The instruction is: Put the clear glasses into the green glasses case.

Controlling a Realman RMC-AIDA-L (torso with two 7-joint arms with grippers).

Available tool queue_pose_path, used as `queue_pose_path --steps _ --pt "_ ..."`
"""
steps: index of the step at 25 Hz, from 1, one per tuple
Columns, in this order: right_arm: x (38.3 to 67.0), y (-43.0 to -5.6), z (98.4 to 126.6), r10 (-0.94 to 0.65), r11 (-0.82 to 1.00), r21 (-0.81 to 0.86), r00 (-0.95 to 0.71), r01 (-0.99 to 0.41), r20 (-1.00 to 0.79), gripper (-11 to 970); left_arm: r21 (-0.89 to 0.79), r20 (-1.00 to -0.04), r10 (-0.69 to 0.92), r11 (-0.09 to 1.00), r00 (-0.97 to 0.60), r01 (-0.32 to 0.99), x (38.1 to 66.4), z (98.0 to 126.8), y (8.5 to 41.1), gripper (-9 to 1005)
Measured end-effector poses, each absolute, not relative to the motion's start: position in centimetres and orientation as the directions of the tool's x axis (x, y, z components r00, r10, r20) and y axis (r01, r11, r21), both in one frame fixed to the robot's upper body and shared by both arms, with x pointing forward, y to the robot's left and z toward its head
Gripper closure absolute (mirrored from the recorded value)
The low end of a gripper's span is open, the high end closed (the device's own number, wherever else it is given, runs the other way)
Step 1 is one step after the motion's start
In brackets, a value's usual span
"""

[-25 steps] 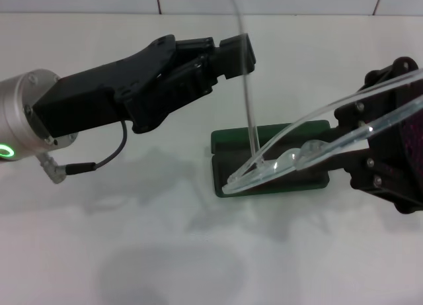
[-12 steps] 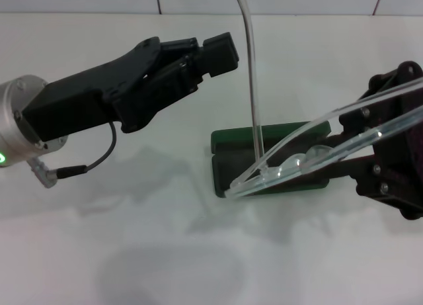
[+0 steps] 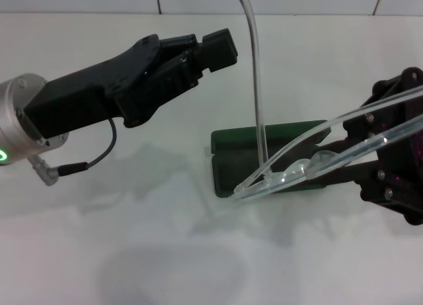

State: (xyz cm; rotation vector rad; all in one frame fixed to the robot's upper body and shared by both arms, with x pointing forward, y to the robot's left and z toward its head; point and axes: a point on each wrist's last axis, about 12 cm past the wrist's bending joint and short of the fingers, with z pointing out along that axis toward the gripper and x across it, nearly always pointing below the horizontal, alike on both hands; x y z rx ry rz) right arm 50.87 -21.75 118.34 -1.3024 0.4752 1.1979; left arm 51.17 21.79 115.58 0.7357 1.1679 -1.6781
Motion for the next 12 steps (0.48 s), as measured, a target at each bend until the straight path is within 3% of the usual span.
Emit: queue_pose_path --steps 12 --pt "51.0 -21.7 118.0 0.395 -0.163 -0.451 0.361 -0.877 -0.845 899 -0.335 -0.862 -0.341 -0.172 -0.375 0.927 51.4 116.5 20.4 930"
